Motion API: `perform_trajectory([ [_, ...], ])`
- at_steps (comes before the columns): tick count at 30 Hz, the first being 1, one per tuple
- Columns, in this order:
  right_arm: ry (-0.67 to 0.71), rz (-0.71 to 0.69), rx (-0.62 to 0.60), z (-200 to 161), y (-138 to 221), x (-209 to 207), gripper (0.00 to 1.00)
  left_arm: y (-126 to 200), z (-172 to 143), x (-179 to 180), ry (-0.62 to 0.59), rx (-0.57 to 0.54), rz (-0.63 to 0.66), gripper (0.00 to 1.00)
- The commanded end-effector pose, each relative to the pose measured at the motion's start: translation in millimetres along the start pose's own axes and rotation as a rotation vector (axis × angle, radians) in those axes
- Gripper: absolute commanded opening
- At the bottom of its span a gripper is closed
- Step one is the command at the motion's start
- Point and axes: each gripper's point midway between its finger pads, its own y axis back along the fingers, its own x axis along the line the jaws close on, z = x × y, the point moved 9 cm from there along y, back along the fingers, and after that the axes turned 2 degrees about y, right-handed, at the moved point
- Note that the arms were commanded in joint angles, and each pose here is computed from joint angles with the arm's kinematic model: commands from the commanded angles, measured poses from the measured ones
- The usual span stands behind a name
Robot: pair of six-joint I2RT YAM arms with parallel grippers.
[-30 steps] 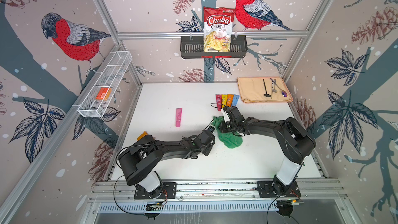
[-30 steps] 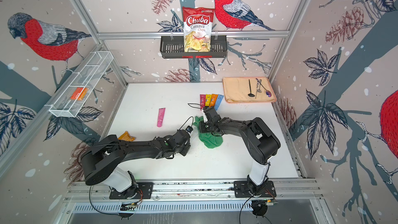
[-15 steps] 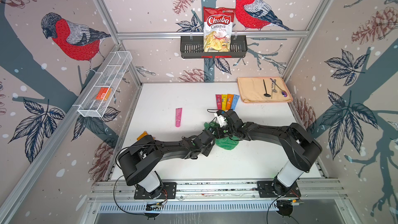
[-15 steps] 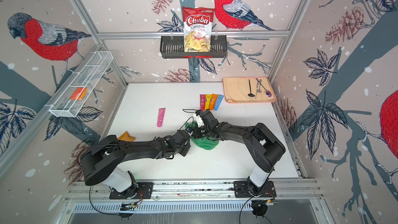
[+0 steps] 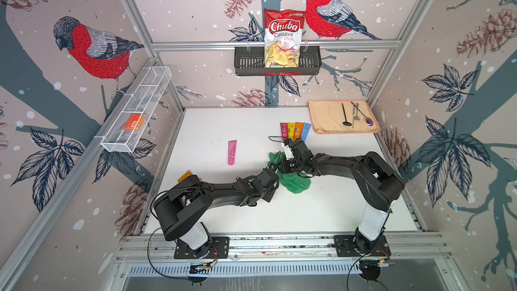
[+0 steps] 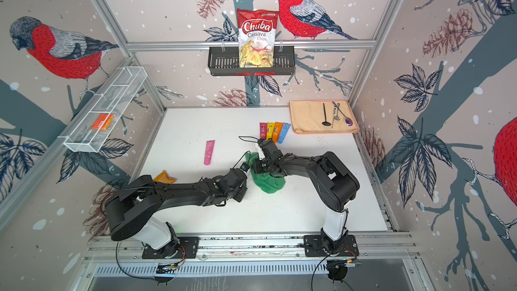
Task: Wipe the surface of the toothpaste tube
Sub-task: Wipe the dirt from the toothpaste tube.
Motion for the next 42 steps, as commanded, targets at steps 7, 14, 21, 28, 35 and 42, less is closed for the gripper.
perform_trajectory([
  [7, 0.028, -0.068, 0.099, -18.2, -0.1, 0.2, 0.13, -0.3, 1.1, -2.1, -0.021, -0.001, -0.019, 0.2],
  [14, 0.102, 0.198, 0.089, -26.2, 17.0, 52.1, 0.13, 0.0, 0.8, -1.4, -0.02, -0.003, -0.015, 0.2],
  [21, 0.099, 0.25, 0.102, -35.6, 19.3, 53.0, 0.13, 0.7, 1.2, -1.5, -0.019, -0.006, -0.017, 0.2],
  [28, 0.074, -0.081, 0.151, -40.8, -8.3, 13.1, 0.13, 2.2, 1.0, -1.0, -0.018, -0.011, -0.016, 0.2],
  [35, 0.034, -0.307, 0.122, -27.1, 1.4, -23.3, 0.13, 2.4, 1.5, -1.8, -0.018, -0.013, -0.022, 0.2],
  [42, 0.037, -0.3, 0.1, -22.4, 8.9, -25.1, 0.13, 2.1, 1.1, -2.4, -0.024, -0.01, -0.028, 0.2],
])
